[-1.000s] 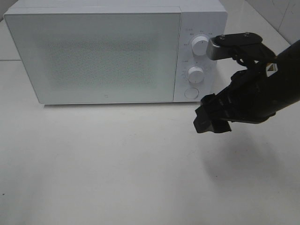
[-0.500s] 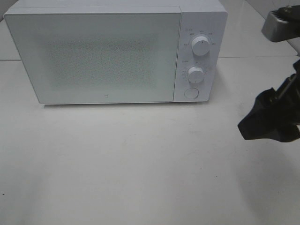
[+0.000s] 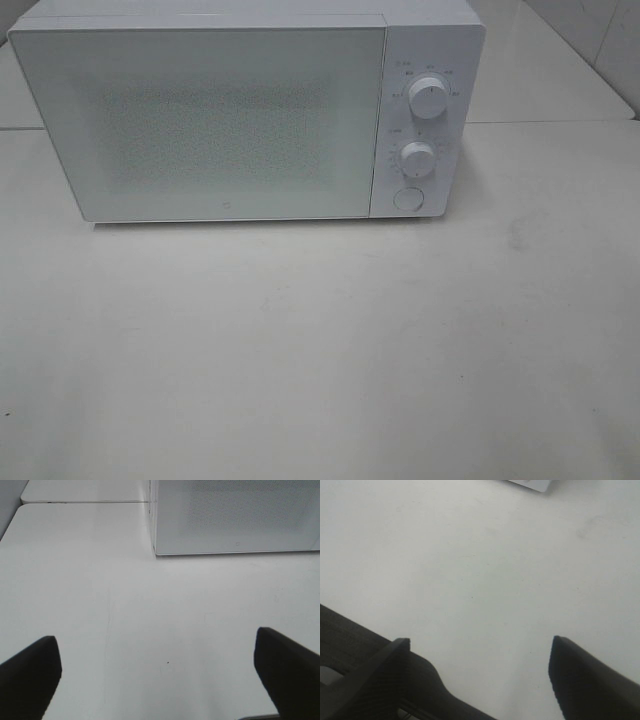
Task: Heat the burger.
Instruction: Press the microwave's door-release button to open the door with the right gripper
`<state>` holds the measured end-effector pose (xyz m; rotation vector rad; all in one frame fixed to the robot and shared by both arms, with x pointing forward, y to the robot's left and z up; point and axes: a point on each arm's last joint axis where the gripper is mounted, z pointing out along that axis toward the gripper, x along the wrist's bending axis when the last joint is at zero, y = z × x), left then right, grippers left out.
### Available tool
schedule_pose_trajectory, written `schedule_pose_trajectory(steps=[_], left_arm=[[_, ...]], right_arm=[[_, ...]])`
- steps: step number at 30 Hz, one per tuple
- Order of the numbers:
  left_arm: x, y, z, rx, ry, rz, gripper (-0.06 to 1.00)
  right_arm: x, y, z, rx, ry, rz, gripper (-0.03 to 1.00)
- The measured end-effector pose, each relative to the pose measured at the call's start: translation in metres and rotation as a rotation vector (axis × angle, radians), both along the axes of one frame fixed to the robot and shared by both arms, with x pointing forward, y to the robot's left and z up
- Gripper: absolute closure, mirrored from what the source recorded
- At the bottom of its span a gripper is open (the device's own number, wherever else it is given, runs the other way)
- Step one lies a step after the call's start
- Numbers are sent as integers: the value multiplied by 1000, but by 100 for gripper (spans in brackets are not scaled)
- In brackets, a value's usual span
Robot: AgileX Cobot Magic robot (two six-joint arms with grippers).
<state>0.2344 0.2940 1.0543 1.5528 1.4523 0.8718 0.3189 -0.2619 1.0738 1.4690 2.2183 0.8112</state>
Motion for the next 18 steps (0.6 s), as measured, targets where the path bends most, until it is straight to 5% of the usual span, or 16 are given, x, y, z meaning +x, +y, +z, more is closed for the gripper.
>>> schedule_pose_trajectory(steps=[18], left_arm=[[0,0,0,0,0,0,-5]], right_arm=[[-57,-32,-13,71,-226,-246,23]])
